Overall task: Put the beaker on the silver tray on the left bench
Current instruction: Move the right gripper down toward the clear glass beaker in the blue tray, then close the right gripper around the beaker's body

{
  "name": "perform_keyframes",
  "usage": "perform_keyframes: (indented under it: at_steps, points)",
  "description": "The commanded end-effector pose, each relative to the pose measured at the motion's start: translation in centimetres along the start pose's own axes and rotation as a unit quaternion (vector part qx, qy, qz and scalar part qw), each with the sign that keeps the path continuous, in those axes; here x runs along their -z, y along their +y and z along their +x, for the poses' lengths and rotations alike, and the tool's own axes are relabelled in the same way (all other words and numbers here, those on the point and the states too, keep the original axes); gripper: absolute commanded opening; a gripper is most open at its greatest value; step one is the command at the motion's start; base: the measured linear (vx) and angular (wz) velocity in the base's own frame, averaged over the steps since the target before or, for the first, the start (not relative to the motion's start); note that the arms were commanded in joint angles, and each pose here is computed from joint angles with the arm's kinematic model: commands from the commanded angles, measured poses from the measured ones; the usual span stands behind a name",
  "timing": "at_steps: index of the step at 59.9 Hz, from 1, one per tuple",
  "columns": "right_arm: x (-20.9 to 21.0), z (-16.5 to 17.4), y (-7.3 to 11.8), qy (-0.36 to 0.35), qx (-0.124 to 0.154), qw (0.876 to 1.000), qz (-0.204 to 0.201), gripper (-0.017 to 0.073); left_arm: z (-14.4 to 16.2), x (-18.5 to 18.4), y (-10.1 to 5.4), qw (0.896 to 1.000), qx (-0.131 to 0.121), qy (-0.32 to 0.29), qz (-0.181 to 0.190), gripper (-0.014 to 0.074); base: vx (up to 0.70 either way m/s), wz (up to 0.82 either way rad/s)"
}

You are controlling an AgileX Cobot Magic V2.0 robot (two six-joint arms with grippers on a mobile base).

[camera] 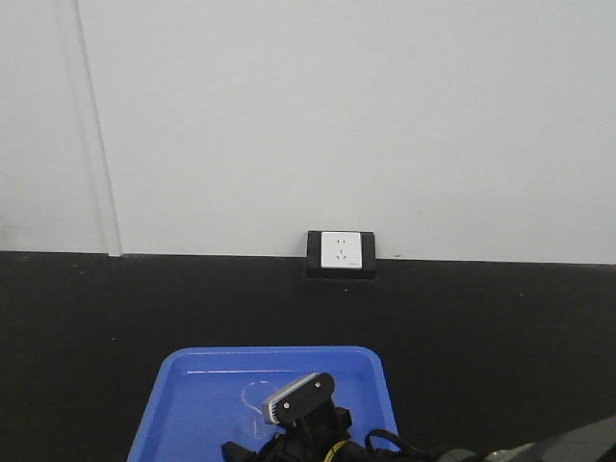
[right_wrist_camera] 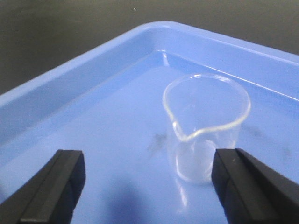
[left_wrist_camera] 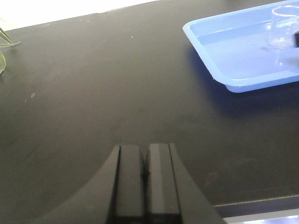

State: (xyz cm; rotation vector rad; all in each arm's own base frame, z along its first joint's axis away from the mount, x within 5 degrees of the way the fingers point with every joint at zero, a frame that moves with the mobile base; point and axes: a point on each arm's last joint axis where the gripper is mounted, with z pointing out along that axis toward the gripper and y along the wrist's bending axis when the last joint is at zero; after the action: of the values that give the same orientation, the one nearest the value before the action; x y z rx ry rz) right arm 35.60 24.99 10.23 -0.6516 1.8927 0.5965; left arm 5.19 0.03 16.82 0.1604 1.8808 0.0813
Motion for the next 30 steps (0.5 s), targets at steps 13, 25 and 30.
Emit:
perform_keyframes:
  at_steps: [13, 25, 30]
  points:
    - [-2.0, -4.0, -0.8, -0.068, -0.014, 0.997, 0.017, 0.0594, -0.2, -0.2, -0.1, 0.999, 0.000, -0.035, 0.002, 0.0001, 0.00, 0.00]
    - [-3.2, -4.3, -1.1, -0.080, -0.020, 0.996, 0.021, 0.0594, -0.2, -0.2, -0.1, 0.999, 0.000, -0.035, 0.002, 0.0001, 0.00, 0.00]
    - [-3.8, -4.3, -1.4, -0.086, -0.028, 0.996, 0.025, 0.0593, -0.2, -0.2, -0.1, 0.999, 0.000, -0.035, 0.002, 0.0001, 0.00, 0.00]
